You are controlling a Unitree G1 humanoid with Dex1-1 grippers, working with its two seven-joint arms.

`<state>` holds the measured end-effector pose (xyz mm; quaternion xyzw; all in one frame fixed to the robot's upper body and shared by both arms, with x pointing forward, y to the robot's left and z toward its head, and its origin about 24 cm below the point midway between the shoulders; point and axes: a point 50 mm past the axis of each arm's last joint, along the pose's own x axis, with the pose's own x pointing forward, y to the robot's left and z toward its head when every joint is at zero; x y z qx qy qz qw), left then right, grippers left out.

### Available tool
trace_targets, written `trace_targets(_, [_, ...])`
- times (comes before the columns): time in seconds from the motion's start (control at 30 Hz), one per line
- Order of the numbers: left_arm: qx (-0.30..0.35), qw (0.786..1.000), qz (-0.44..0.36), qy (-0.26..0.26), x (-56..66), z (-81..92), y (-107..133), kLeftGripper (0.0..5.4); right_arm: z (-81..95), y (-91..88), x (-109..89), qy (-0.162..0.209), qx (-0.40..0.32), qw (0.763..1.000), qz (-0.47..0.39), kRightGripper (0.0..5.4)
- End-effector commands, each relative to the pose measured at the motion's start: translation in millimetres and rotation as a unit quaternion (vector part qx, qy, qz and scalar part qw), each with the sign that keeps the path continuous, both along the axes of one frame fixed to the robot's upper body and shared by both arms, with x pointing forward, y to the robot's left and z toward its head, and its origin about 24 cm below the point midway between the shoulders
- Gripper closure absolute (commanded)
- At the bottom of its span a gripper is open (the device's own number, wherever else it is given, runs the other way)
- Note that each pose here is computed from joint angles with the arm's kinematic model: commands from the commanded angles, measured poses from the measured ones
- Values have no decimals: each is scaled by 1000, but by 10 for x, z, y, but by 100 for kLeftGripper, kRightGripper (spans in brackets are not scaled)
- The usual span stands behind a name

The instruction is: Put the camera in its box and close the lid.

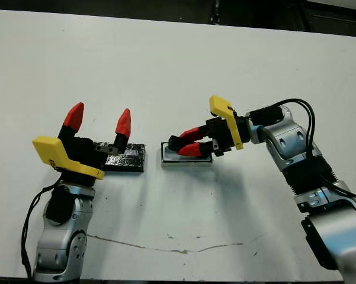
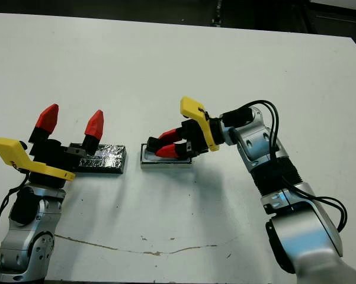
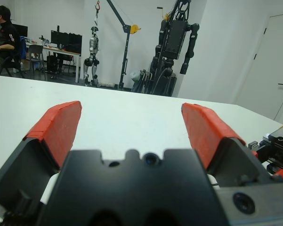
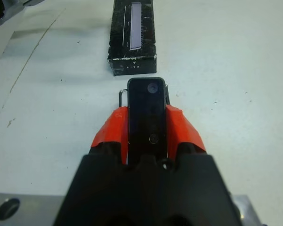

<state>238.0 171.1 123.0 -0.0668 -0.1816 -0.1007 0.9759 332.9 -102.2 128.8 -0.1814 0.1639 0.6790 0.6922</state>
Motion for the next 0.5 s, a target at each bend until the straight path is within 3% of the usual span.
trace_targets(0.03, [0, 1000, 3, 8, -12, -33, 16, 0, -181, -151, -37, 29, -35, 999, -20, 375])
trace_targets(0.5, [2, 1000, 1, 7, -20, -33, 14, 0, -196, -127, -64, 12, -57, 998, -2, 375])
